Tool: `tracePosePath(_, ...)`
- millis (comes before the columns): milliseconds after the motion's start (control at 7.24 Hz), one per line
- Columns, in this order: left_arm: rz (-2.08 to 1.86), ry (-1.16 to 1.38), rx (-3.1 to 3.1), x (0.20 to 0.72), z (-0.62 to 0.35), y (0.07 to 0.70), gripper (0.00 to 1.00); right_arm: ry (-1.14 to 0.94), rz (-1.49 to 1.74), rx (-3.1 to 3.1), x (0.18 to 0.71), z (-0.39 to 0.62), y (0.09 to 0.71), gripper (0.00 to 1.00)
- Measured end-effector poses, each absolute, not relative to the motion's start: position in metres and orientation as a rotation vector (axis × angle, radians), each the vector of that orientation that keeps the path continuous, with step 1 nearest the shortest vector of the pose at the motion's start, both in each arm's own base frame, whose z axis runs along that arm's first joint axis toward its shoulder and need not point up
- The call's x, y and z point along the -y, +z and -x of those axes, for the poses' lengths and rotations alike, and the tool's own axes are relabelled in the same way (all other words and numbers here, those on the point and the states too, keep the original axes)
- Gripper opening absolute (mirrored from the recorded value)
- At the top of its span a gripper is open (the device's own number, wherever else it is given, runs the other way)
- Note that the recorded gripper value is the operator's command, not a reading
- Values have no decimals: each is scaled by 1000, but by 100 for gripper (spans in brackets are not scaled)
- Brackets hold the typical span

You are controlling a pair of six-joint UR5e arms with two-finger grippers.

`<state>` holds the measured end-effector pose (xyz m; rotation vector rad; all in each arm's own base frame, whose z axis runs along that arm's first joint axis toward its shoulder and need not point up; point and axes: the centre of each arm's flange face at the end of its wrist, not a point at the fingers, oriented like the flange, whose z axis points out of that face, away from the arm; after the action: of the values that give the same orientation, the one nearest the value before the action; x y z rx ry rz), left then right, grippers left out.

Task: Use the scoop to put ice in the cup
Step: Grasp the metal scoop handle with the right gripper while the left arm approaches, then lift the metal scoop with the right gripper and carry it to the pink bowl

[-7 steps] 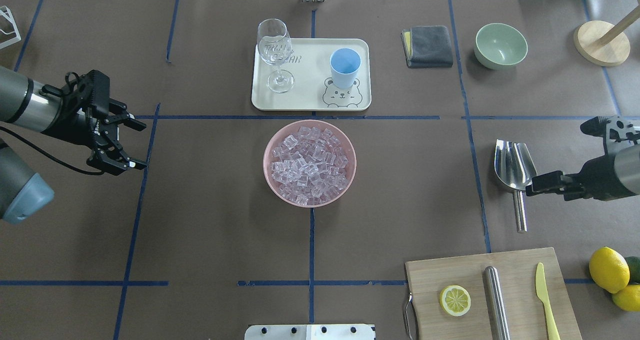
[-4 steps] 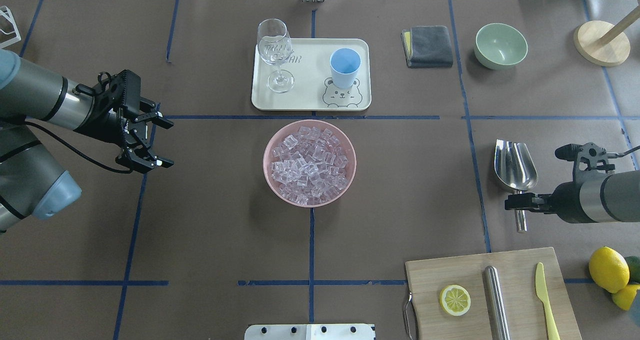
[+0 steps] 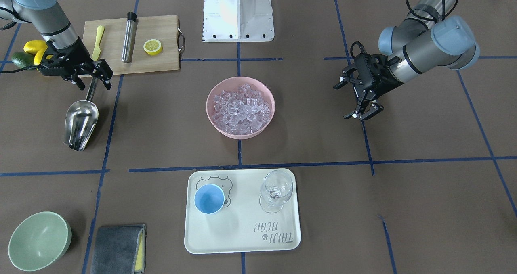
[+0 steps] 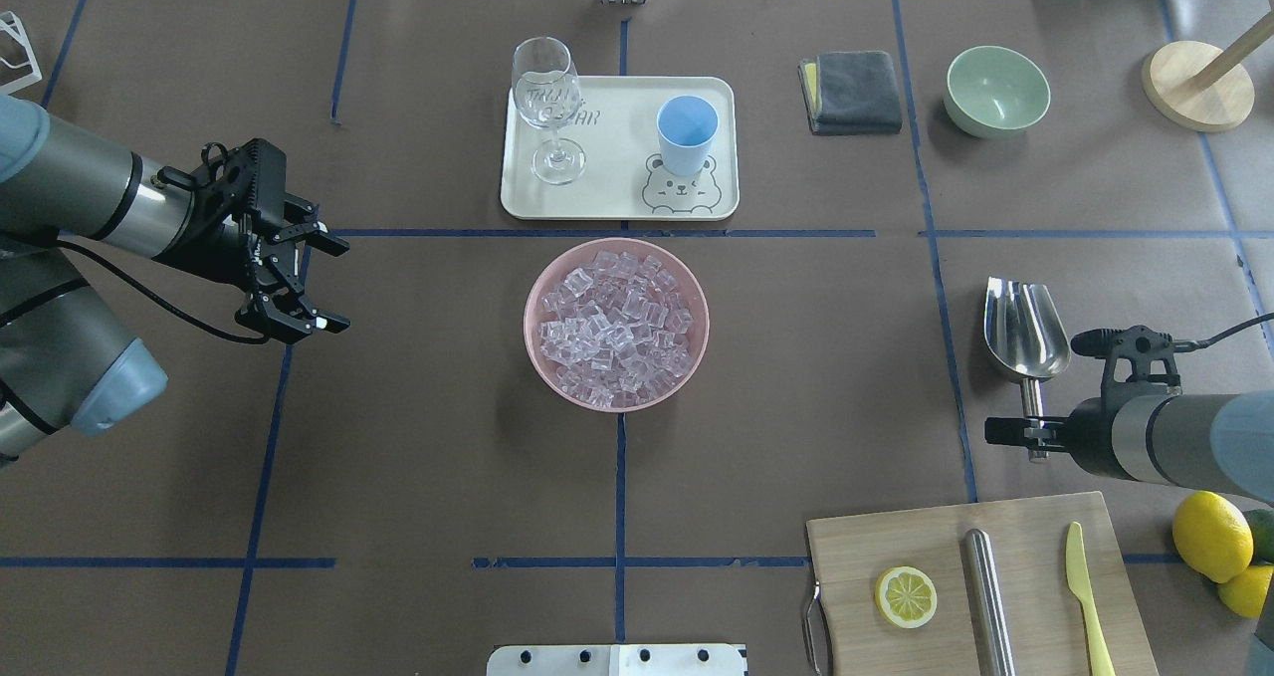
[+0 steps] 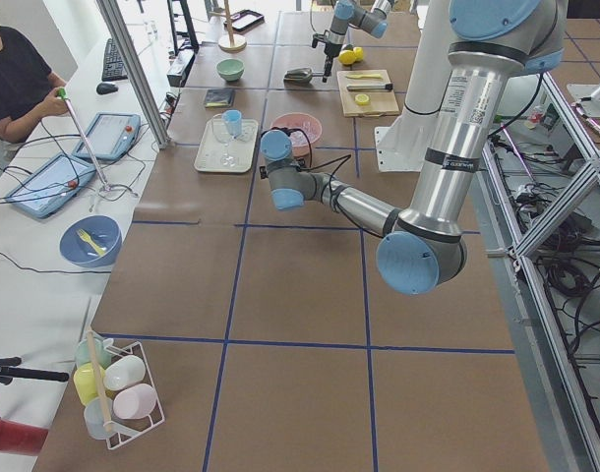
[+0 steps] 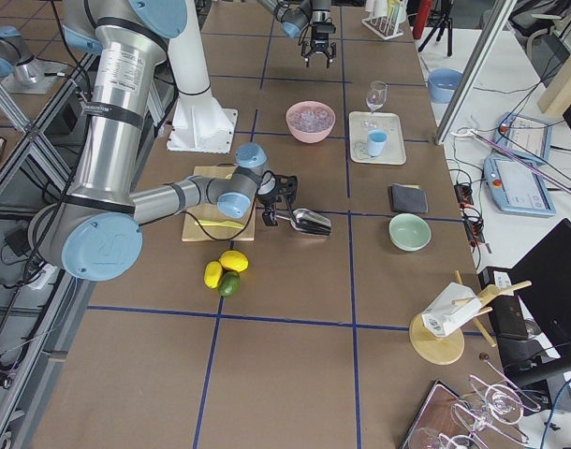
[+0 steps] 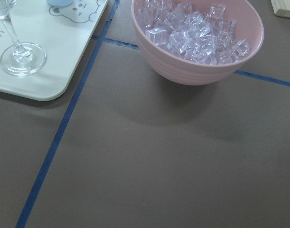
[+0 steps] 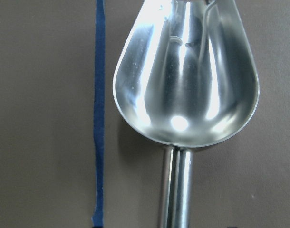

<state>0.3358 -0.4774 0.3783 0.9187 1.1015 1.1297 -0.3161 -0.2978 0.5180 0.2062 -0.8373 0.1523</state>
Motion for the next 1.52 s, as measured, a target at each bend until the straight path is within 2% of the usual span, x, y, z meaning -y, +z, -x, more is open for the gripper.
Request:
tracePosePath(138, -918, 1130, -1102, 477, -336, 379, 100, 148, -208, 832, 296, 318, 520, 0)
tracePosePath(414, -916, 1131, -1101, 477, -337, 379, 100, 103, -224, 816, 292, 313, 525, 0)
tracePosePath(691, -912, 1136, -1103, 477, -340, 381, 100, -51, -291, 810, 285, 296, 523, 0)
tracePosePath(1105, -944, 1162, -1083, 466, -387, 365, 100, -94, -315, 967, 300, 245, 453, 0)
tracePosePath(1519, -982, 1211, -1089, 436, -446, 344, 100, -266, -394, 1045, 308, 246, 409, 0)
